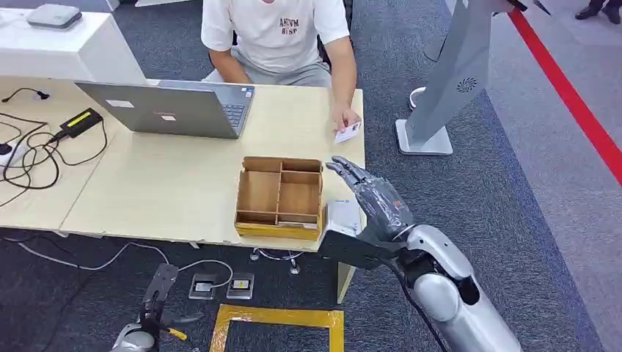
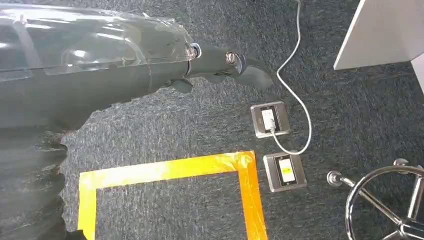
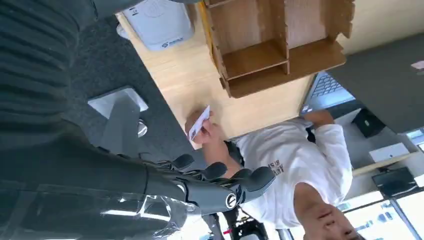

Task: Pass the card to the sensor for recognition and then transmit it.

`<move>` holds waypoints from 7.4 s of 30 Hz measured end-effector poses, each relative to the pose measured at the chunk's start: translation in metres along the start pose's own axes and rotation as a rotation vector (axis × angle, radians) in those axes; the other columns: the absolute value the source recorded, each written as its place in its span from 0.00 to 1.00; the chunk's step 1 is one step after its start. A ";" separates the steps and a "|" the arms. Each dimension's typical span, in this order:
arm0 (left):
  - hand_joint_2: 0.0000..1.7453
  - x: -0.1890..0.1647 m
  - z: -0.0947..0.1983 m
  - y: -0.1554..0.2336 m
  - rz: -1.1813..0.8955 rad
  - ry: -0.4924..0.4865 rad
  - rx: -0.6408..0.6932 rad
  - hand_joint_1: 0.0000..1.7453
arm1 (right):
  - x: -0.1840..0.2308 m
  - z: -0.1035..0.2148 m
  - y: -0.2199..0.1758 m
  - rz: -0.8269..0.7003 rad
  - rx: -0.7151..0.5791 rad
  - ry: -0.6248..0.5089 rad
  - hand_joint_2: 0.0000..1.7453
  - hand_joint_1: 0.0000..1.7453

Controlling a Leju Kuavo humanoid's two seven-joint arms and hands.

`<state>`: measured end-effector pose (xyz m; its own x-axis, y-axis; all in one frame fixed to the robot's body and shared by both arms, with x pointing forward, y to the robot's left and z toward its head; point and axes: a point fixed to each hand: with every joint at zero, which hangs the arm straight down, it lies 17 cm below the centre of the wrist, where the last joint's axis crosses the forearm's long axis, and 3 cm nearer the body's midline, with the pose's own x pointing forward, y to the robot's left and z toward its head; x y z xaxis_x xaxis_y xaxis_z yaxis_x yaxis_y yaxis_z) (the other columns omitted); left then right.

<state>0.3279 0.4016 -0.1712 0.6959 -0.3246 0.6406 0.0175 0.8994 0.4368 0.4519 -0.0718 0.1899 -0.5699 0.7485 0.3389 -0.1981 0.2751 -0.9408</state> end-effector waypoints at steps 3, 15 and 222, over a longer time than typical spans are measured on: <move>1.00 0.000 0.000 0.000 -0.005 -0.002 0.001 0.00 | -0.002 -0.002 0.001 0.013 -0.009 0.012 1.00 0.00; 1.00 0.005 0.000 -0.005 -0.027 -0.014 -0.006 0.00 | 0.000 -0.019 -0.005 0.111 -0.116 0.018 1.00 0.00; 0.00 0.021 0.001 -0.022 -0.045 -0.046 -0.019 0.00 | -0.001 -0.049 0.092 0.173 0.144 -0.027 1.00 0.00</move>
<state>0.3415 0.3744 -0.1668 0.6605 -0.3777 0.6489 0.0622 0.8888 0.4540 0.4731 -0.0181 0.1038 -0.6260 0.7602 0.1737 -0.2059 0.0536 -0.9771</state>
